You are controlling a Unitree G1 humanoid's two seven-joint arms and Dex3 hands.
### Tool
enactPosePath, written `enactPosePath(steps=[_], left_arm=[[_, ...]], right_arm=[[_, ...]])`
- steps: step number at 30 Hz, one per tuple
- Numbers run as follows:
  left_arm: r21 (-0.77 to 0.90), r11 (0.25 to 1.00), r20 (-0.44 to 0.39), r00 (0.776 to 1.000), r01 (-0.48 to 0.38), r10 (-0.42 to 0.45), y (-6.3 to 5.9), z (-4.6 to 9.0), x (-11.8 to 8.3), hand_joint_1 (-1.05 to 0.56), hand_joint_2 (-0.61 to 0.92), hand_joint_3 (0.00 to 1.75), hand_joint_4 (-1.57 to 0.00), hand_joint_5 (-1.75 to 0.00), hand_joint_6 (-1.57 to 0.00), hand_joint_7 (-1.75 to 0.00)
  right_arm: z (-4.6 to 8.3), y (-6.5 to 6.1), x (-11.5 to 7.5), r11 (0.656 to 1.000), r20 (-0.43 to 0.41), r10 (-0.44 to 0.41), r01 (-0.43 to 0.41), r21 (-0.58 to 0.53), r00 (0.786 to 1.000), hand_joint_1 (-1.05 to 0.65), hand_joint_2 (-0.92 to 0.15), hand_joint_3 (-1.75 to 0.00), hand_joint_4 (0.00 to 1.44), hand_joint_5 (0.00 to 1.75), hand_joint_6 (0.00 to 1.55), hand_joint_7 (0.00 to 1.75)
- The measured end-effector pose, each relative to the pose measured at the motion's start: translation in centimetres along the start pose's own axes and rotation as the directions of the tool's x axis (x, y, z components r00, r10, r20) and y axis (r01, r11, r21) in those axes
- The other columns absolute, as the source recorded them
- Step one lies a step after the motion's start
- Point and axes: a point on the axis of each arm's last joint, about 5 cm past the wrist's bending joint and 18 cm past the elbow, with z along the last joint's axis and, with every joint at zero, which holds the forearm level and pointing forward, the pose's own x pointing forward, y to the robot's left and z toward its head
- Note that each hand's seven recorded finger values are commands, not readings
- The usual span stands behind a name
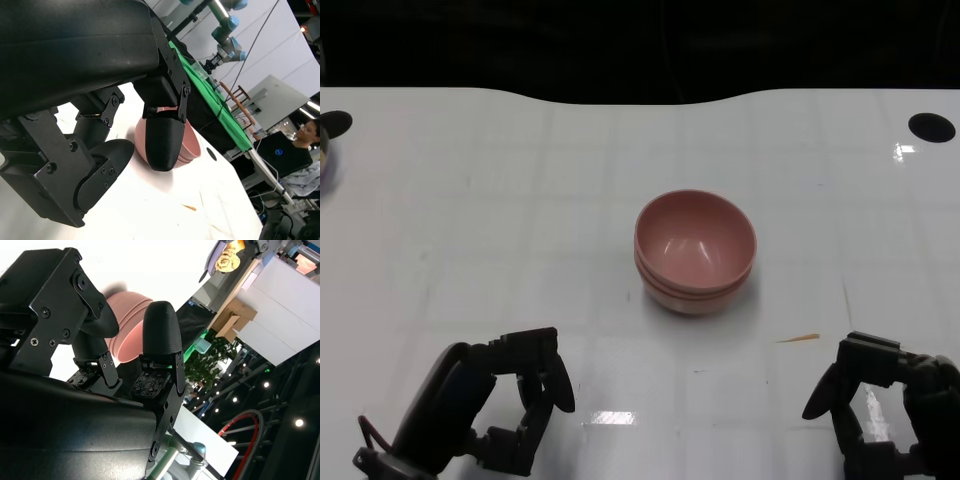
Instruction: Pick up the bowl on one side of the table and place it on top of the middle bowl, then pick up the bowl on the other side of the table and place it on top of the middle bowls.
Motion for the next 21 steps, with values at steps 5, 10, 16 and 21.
enactPosePath(steps=[5,10,16,21], left_arm=[[-0.014,1.0,-0.003,1.0,0.004,-0.004,-0.06,-0.25,-0.05,0.04,0.19,1.62,-0.95,-1.6,-0.91,-1.4],[-0.01,1.0,-0.007,1.0,0.01,-0.01,-0.09,-0.41,-0.25,0.01,0.18,1.62,-0.95,-1.58,-0.92,-1.37],[-0.006,1.0,0.002,1.0,0.009,-0.009,0.0,-0.38,-0.27,-0.01,0.16,1.62,-0.95,-1.58,-0.93,-1.35],[0.008,1.0,0.0,1.0,0.02,-0.02,0.28,-0.41,-0.37,-0.01,0.16,1.59,-0.94,-1.61,-0.93,-1.34]], right_arm=[[-0.3,0.21,-0.02,1.0,-0.02,-0.002,0.002,0.008,1.0,0.21,-0.1,-1.69,0.88,1.62,0.88,1.36],[-0.5,0.27,-0.11,1.0,-0.022,-0.003,0.003,0.013,1.0,0.2,-0.07,-1.72,0.9,1.57,0.9,1.33],[-0.58,0.32,-0.13,1.0,-0.025,-0.005,0.005,0.012,1.0,0.18,-0.05,-1.74,0.9,1.53,0.91,1.29],[-0.52,0.51,-0.08,1.0,-0.024,-0.005,0.006,0.019,1.0,0.18,-0.06,-1.72,0.89,1.52,0.91,1.26]])
